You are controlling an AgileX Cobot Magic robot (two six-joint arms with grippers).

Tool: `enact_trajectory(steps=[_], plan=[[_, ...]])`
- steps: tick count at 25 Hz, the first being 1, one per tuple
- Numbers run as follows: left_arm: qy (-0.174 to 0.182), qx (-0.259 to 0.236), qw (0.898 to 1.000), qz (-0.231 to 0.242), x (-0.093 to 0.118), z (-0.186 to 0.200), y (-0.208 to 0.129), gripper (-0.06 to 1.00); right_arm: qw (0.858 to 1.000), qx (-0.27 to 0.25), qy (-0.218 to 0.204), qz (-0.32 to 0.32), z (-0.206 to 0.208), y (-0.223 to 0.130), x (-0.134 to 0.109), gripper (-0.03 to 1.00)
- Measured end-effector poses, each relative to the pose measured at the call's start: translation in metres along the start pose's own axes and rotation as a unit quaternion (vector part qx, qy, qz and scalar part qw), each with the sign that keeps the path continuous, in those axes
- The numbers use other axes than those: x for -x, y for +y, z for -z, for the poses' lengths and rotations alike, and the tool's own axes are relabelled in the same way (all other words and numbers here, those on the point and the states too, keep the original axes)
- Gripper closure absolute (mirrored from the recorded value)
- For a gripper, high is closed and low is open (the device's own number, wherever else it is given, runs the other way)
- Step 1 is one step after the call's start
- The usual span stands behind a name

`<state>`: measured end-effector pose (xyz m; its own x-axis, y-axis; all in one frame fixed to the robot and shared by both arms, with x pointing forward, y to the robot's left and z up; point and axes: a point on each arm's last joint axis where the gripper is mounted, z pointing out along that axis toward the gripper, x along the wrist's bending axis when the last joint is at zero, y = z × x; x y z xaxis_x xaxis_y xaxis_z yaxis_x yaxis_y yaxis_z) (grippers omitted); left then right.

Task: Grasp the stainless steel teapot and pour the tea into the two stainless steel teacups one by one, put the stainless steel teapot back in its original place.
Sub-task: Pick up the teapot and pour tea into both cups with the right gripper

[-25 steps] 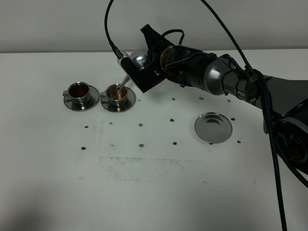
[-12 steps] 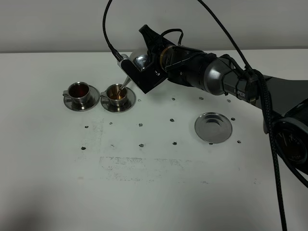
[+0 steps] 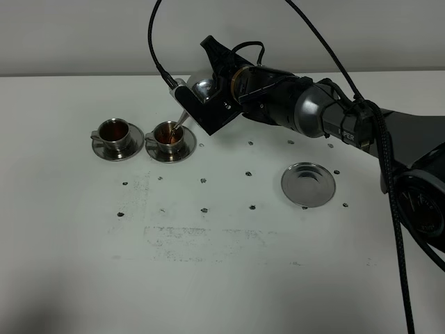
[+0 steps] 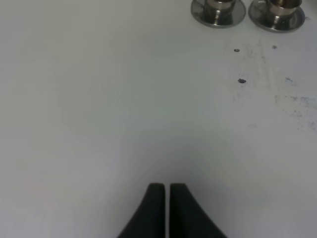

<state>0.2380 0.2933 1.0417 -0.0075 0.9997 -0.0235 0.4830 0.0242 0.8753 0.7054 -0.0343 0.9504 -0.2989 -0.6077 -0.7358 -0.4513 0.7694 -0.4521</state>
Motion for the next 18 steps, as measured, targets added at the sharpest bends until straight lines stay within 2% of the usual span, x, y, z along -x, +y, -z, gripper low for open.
enact_trajectory(steps=[18], plan=[[0.000, 0.000, 1.000, 0.000, 0.0000, 0.0000, 0.0000, 0.89, 1.000, -0.002, -0.003, 0.010, 0.0000, -0.0004, 0.0004, 0.79]])
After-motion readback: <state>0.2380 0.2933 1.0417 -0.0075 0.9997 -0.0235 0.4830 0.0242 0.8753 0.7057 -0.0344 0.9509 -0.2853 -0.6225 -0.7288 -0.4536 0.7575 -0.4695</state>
